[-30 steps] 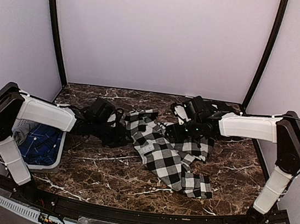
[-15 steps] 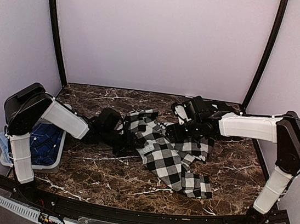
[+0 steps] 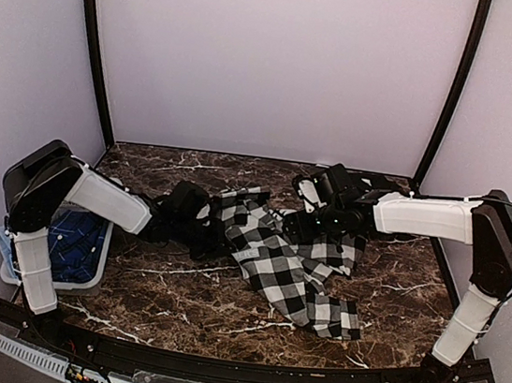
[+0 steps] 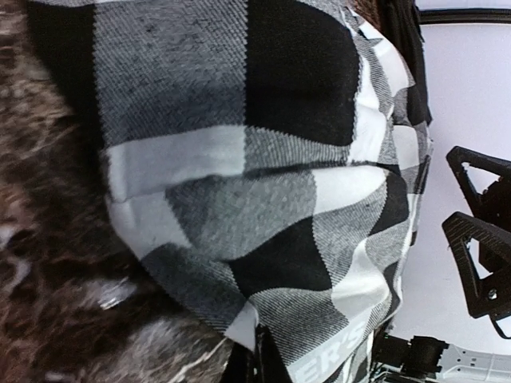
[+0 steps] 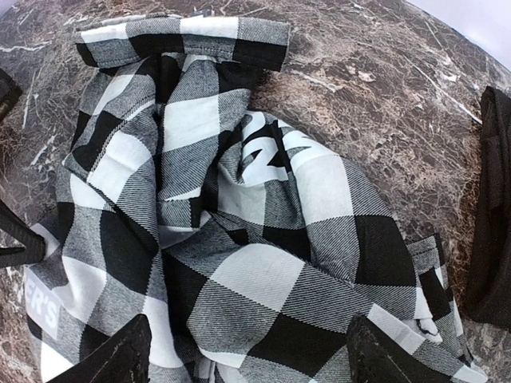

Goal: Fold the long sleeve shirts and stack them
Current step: Pick up the crumpled shirt from the center of the board.

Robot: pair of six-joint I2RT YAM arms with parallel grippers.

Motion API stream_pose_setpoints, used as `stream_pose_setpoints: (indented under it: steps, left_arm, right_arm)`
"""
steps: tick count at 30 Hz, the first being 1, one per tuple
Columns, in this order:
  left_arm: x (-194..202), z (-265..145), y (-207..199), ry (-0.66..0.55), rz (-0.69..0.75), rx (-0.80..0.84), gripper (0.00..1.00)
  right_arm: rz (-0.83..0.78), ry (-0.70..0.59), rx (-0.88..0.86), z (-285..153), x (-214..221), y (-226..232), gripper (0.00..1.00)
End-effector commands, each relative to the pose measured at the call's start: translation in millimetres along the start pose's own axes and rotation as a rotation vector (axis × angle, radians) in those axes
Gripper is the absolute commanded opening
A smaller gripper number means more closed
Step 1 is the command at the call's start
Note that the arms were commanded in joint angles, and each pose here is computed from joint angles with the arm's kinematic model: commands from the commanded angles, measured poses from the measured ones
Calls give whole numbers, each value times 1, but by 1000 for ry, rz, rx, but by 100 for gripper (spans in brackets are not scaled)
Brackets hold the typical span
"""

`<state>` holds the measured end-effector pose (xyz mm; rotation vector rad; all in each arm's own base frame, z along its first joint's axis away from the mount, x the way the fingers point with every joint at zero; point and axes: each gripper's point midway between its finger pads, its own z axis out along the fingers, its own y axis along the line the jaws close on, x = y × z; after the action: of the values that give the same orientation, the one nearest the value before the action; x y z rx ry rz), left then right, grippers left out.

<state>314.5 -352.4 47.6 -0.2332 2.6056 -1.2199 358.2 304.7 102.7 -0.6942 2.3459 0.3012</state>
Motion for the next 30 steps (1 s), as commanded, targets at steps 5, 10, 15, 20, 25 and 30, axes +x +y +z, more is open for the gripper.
stream_pose_setpoints:
  steps: [5,10,15,20,25,30]
  left_arm:
    - [-16,-82,35,-166,88,-363,0]
    - [-21,-110,54,-192,91,-446,0]
    - [-30,-124,60,-195,105,-478,0]
    - [-41,-134,62,-202,119,-495,0]
    - [-54,-139,57,-213,144,-498,0]
    - [-67,-141,48,-227,173,-493,0]
  right_arm:
    - [-15,-35,-15,2,-18,12,81]
    - [-39,-25,-21,8,-20,23,81]
    - [-26,-26,-46,18,-27,35,81]
    - [13,-14,-66,39,-36,42,78]
    - [65,-3,-107,58,-45,53,70]
    - [117,35,-153,73,-40,63,59]
